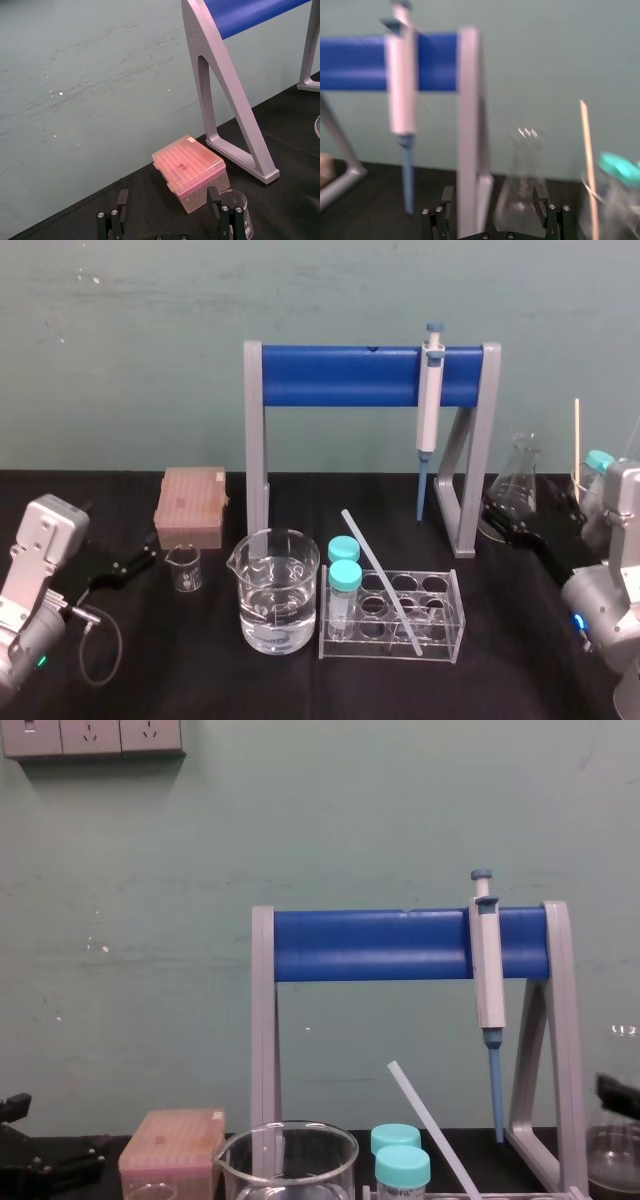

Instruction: Pick up the stirring rod with one hand, then place it down.

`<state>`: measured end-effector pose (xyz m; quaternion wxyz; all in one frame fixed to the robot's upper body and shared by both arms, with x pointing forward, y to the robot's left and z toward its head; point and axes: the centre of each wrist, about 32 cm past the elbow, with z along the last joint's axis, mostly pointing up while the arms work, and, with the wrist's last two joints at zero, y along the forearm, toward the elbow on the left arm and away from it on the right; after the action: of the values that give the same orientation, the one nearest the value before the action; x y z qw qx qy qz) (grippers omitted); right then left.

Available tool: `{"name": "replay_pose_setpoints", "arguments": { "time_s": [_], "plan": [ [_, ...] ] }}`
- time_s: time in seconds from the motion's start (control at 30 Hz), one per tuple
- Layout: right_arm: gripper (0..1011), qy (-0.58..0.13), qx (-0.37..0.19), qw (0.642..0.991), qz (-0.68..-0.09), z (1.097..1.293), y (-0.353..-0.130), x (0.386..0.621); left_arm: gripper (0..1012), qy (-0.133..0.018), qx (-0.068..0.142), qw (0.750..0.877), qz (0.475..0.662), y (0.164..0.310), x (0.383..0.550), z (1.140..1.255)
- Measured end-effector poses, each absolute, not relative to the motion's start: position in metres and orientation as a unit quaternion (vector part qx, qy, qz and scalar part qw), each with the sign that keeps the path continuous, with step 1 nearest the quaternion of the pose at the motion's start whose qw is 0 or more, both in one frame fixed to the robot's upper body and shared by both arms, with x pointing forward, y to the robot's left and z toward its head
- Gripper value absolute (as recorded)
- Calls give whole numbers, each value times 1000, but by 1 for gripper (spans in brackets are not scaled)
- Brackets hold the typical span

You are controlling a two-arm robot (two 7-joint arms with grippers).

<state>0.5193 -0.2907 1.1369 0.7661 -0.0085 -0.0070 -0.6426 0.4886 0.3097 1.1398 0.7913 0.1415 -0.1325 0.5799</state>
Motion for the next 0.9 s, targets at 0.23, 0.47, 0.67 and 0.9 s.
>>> {"name": "replay_pose_setpoints", "arguments": {
  "time_s": [0.23,0.47,0.67,0.9],
  "plan": [
    [1003,27,-30,752,-658,1129,-293,517,1000,-132,141,791,580,310,489,1140],
    [1003,25,-29,752,-658,1129,-293,517,1000,-132,141,791,580,310,489,1140],
    [1003,23,-27,753,-657,1130,-293,517,1000,-132,141,791,580,310,489,1140],
    [1003,21,-26,753,-657,1130,-293,518,1000,-132,142,791,580,310,489,1140]
  ]
}}
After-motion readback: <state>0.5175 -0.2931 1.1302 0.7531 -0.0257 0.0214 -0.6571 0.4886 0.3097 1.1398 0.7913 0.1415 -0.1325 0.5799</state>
